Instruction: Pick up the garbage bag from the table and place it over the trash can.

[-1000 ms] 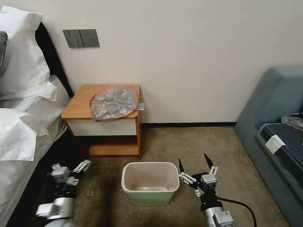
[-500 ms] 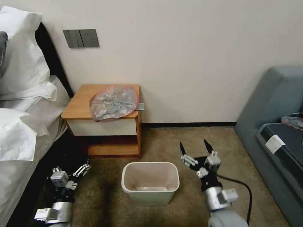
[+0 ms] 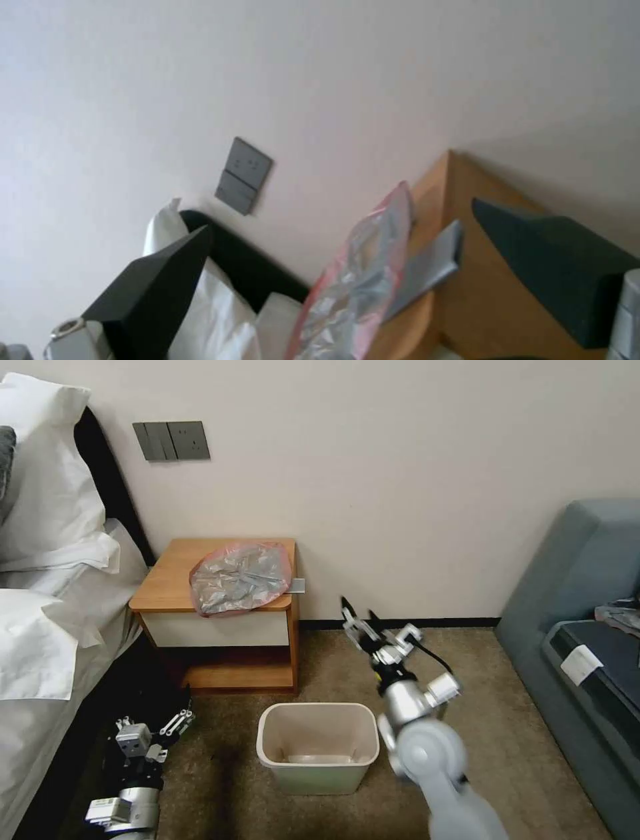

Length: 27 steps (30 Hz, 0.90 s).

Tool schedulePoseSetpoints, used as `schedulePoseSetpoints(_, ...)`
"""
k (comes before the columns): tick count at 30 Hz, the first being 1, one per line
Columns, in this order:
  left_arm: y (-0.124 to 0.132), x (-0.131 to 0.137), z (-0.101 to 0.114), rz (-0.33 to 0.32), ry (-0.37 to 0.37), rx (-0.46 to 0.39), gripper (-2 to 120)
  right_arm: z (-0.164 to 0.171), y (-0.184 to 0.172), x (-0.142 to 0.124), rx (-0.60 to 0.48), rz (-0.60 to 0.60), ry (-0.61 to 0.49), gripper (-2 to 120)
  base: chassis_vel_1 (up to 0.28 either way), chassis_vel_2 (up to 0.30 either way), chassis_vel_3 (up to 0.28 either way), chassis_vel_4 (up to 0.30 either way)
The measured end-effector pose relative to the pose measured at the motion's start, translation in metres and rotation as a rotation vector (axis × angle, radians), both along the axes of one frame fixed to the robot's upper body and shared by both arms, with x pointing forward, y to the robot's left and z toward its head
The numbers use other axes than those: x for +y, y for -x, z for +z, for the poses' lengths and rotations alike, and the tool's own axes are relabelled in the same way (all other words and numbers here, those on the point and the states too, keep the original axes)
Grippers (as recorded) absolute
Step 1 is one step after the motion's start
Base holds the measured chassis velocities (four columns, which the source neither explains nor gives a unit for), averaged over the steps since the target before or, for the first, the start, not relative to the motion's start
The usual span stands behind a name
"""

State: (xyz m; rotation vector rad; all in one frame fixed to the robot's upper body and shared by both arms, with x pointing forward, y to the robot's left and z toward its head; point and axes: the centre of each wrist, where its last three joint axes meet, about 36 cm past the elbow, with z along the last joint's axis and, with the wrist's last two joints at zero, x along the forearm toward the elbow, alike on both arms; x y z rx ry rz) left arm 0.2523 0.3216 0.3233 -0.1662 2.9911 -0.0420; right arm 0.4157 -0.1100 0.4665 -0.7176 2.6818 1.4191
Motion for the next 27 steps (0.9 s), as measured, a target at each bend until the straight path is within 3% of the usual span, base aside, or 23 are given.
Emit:
schedulePoseSetpoints(5,0.007,-0.001,-0.007,0.024,0.001,0.021,100,0.009,-0.027,0.014,0.098,0.05,-0.044,100,0.0,0.0,0.0,0.0)
schedulePoseSetpoints(11,0.019,-0.008,-0.013,0.045,0.0,0.034,99,0.016,-0.069,0.02,0.212,0.065,0.016,100,0.0,0.0,0.0,0.0)
schedulePoseSetpoints(27,0.028,-0.013,-0.012,0.072,-0.014,0.034,99,0.009,-0.113,0.046,0.312,0.082,0.023,100,0.0,0.0,0.0,0.0)
